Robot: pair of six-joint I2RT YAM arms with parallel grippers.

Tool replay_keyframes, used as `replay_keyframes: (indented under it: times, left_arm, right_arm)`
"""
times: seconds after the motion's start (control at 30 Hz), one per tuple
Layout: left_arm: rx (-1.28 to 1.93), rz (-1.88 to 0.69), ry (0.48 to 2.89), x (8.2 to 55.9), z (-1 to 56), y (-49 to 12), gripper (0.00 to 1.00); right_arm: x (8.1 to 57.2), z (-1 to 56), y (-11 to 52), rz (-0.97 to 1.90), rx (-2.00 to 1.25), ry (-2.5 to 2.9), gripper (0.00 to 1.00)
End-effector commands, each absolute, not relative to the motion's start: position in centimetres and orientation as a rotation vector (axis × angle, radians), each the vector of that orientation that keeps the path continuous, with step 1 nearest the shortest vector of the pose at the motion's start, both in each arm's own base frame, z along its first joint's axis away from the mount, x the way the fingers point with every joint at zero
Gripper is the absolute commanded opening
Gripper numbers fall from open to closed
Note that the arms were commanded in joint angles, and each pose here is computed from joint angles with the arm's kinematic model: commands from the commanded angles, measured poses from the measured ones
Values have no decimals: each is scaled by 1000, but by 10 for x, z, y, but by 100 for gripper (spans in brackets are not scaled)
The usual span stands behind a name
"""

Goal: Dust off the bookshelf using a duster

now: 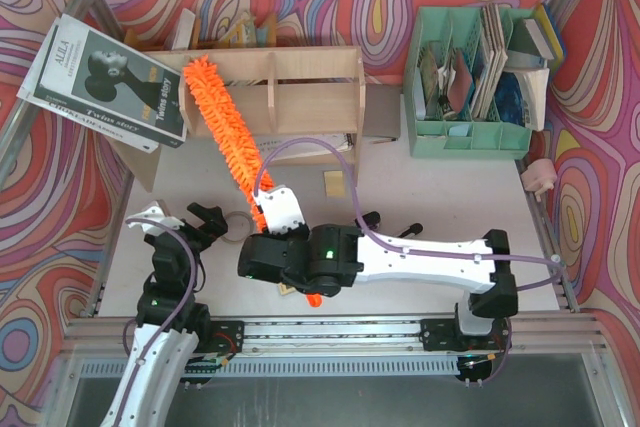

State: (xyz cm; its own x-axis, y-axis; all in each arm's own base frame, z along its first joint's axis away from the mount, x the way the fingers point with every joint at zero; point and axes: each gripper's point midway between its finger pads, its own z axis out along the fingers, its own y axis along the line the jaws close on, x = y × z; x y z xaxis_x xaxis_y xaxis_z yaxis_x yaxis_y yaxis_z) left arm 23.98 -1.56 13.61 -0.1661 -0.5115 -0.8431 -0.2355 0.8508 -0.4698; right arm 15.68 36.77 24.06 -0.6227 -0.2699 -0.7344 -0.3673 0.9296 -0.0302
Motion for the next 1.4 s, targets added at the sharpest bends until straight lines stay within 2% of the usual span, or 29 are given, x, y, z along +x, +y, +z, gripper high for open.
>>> replay_keyframes:
  times: [0.0,0.2,0.4,0.93,1.37]
  left_arm:
    - [-588,-248,1750,238,132,-11,99]
    - [-591,-246,1751,239,131,-11,99]
    - [-590,-246,1755,239,130,-11,99]
    - [-591,-247,1762,240,128,-12,99]
    - [-593,-245,1755,239,130,-11,98]
  right_arm:
    - [161,216,387,152,-383,2284,0]
    - [160,199,388,110,-406,2303,0]
    - [171,232,382,118,-360,2224,0]
    - [173,235,336,3,-3,2237,0]
    - [155,210,432,281,-406,2310,0]
